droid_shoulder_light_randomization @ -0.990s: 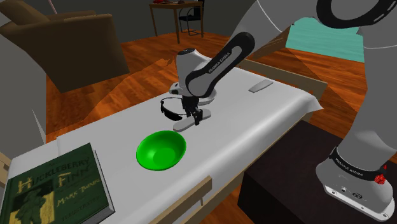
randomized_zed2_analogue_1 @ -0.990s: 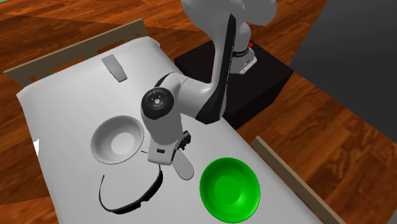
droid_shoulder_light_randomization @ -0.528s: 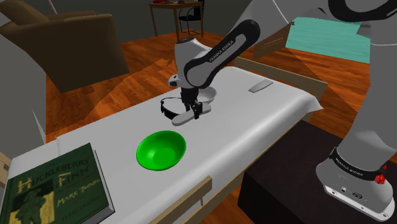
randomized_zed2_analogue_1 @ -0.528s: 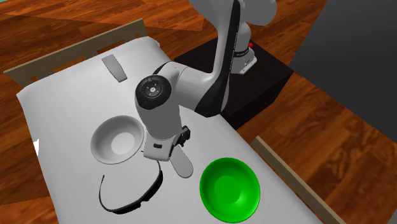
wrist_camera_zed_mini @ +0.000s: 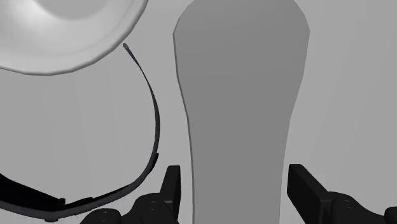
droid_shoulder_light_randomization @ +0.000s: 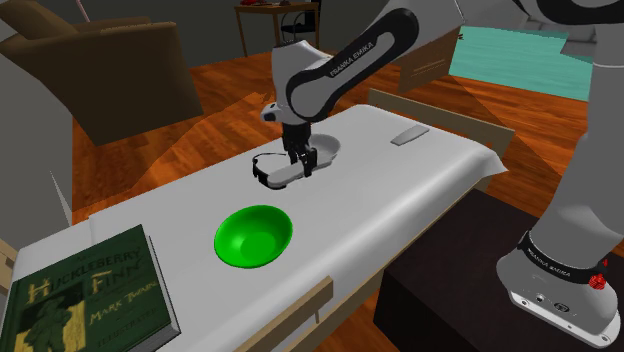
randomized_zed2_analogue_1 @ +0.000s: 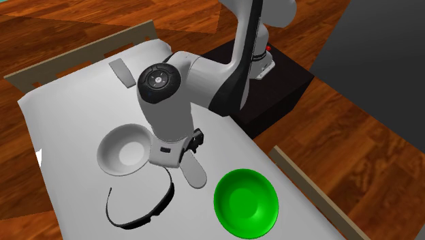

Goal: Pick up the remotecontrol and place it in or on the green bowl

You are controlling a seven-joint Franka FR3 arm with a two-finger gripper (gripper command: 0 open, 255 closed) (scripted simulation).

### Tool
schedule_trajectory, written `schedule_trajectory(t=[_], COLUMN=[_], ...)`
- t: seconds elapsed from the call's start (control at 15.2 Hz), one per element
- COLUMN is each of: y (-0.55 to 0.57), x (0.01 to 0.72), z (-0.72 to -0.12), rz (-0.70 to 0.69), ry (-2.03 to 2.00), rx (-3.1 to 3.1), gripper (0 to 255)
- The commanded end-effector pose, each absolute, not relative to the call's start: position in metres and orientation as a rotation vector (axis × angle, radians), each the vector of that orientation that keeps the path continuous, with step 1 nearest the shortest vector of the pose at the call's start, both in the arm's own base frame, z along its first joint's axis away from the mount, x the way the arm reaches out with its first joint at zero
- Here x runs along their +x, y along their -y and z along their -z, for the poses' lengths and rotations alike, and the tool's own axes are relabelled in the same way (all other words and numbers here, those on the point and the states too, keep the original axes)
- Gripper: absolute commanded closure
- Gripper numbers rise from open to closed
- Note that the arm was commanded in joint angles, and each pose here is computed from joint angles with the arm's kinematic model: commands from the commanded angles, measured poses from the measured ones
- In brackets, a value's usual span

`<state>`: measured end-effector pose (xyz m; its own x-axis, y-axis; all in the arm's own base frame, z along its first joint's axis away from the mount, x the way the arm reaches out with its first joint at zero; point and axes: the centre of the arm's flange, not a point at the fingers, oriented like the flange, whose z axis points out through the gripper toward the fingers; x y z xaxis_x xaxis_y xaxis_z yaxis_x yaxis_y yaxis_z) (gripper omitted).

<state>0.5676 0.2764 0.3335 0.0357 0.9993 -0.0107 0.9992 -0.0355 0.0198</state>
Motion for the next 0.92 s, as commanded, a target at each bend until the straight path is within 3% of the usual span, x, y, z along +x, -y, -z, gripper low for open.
schedule_trajectory(t=[0.0, 0.26, 0.86], y=[-0.275, -0.275, -0.385], x=[0.568, 0.568, 0.525], z=[-0.344, -0.363, -0.366], rz=[-0.009, -0.009, -0.009], ry=[-2.166, -2.167, -2.166], rx=[2.245, 2.245, 2.245], gripper=[255, 255, 255])
